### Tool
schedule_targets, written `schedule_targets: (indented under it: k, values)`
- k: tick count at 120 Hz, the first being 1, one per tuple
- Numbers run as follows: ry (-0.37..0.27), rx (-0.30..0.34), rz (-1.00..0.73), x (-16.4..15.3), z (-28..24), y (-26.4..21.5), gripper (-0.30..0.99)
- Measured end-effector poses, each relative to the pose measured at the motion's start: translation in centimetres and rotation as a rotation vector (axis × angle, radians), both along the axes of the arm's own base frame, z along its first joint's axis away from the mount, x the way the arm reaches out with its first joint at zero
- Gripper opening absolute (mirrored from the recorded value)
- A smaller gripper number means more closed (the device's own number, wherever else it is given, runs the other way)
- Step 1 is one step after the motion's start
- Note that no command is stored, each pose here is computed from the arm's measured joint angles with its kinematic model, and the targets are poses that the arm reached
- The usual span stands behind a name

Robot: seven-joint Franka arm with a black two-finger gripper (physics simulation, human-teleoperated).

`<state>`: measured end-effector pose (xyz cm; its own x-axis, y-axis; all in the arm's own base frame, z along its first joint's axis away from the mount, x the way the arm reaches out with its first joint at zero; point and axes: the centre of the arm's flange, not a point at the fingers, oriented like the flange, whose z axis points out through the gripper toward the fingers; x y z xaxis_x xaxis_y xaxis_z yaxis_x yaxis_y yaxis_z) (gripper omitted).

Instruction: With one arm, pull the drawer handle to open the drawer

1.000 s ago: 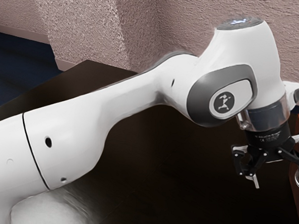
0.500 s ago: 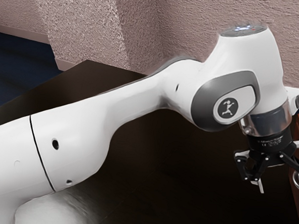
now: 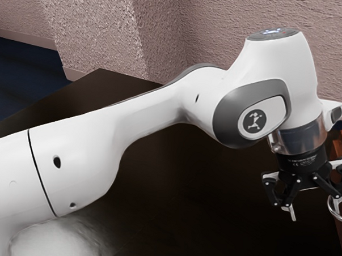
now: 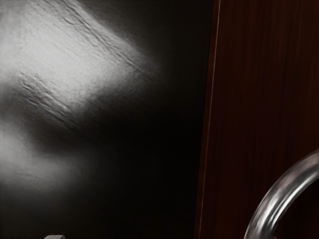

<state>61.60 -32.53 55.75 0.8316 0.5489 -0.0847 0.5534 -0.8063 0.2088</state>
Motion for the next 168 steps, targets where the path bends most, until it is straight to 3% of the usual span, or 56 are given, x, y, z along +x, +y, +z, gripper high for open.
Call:
schedule_targets:
  k: [168]
  values:
    - [0.074,0.043,0.042,-4.4,-0.1,5.4,0.48]
